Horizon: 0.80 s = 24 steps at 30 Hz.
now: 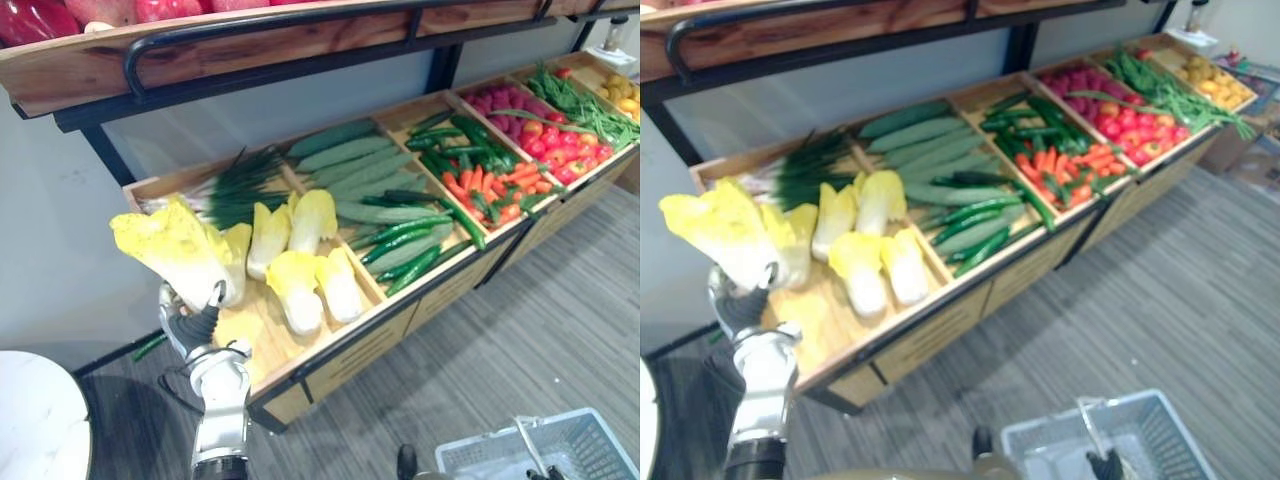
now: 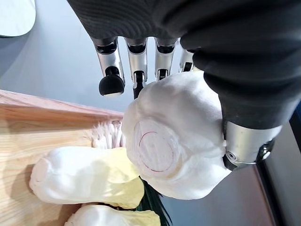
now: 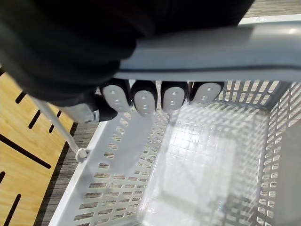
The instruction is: Pick vegetable in the basket
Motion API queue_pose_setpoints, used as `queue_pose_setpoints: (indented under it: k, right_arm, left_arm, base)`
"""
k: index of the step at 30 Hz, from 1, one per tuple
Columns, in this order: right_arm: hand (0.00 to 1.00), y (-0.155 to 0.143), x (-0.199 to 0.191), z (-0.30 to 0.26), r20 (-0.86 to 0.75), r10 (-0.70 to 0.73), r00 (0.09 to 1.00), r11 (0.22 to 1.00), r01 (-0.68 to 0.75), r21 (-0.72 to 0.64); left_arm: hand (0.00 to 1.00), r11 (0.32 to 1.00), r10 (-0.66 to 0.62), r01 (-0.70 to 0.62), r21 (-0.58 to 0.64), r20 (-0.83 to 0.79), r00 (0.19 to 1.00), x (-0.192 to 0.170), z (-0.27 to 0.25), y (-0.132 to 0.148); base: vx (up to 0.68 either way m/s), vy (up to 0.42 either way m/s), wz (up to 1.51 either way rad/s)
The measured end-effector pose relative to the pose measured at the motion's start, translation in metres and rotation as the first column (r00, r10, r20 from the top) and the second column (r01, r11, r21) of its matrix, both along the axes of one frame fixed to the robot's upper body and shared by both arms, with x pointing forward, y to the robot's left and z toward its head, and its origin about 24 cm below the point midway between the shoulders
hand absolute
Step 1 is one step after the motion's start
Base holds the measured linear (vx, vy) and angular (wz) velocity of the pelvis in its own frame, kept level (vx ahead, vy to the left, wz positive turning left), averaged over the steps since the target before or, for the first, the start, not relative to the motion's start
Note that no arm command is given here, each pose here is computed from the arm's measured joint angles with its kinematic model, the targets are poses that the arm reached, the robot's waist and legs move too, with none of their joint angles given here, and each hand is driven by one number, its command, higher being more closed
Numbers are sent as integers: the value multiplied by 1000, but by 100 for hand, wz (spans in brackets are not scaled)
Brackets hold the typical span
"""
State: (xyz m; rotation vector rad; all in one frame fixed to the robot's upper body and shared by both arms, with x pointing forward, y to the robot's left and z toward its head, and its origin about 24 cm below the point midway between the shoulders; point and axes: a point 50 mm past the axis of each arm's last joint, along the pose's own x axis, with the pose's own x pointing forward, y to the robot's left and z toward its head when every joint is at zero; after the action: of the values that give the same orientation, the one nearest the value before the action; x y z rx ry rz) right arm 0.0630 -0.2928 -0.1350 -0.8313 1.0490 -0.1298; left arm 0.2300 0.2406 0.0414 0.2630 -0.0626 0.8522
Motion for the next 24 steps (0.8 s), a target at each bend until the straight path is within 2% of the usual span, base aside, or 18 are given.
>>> queue_pose_setpoints:
  k: [5, 7, 11, 15, 21, 24]
  right_arm:
    - [100, -3, 2, 2, 6, -1, 1000, 1000, 1, -7]
    - [100, -12, 5, 5, 9, -1, 1000, 1000, 1, -28]
    - [100, -45, 23, 25, 29, 36, 999, 994, -33, -102]
    - [100, -69, 44, 48, 79, 90, 993, 981, -75, -177]
    - [100, -93, 89, 90, 94, 268, 959, 921, -227, -316]
    - [100, -86, 124, 111, 102, 419, 902, 852, -352, -388]
  left_arm:
    - [100, 996, -73, 69, 59, 67, 995, 3, 19, -13]
    - [100, 984, -161, 153, 94, 92, 983, 7, 28, -24]
    - [100, 928, -351, 329, 175, 115, 929, 12, 42, -45]
    - [100, 869, -478, 446, 211, 136, 868, 13, 49, -66]
    - [100, 742, -654, 618, 260, 81, 752, 13, 49, -90]
    - [100, 688, -710, 671, 277, 65, 701, 11, 48, -98]
  base:
    - [-43, -32, -1]
    - [-51, -26, -6]
    - [-54, -23, -22]
    - [-57, -27, -39]
    - [-63, -9, -56]
    - [-85, -2, -91]
